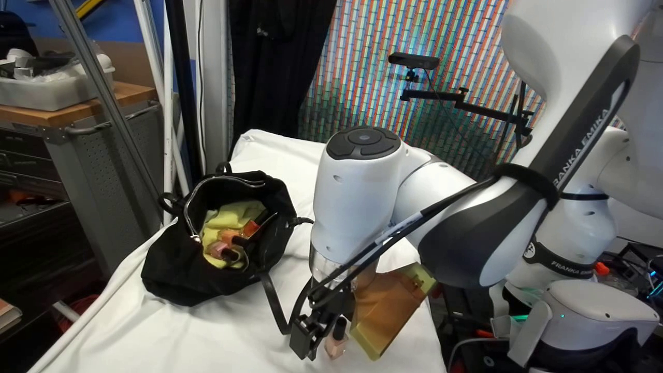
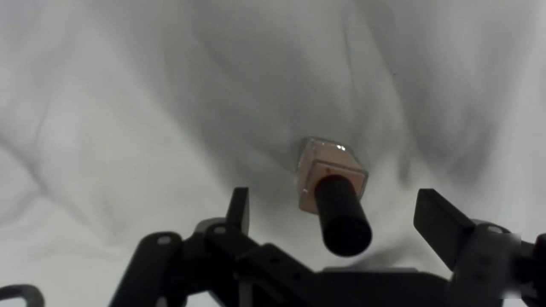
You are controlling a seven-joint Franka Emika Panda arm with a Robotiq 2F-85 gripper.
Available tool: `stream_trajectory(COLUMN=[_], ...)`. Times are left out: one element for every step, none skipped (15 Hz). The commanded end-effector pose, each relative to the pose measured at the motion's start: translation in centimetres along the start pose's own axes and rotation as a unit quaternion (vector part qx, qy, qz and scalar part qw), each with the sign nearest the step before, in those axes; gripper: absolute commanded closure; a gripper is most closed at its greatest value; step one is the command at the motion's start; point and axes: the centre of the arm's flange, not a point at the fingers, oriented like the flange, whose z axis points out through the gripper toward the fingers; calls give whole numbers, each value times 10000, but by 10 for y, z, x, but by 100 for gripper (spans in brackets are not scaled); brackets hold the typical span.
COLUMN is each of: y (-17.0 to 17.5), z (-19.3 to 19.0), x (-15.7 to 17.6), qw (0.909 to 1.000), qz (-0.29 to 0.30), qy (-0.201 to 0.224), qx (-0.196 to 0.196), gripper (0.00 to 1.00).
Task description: Pick up the nail polish bottles and place them in the black bag
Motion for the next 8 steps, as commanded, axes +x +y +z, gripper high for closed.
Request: stream_trajectory(y=[7,7,8,9,10,11,11,12], z=[-8,-6,-4,-3,0,2,5,7], x=[-14,-15,-16,-16,-16,-15,-14,-14], qw=[9998,9998,9998,9998,9999,9998,9999,9999], qz=[97,107,117,123,119,120,113,109], qy=[179,169,148,128,120,140,86,77], qx=[25,17,19,24,20,25,33,40], gripper=[0,0,0,0,0,0,0,0])
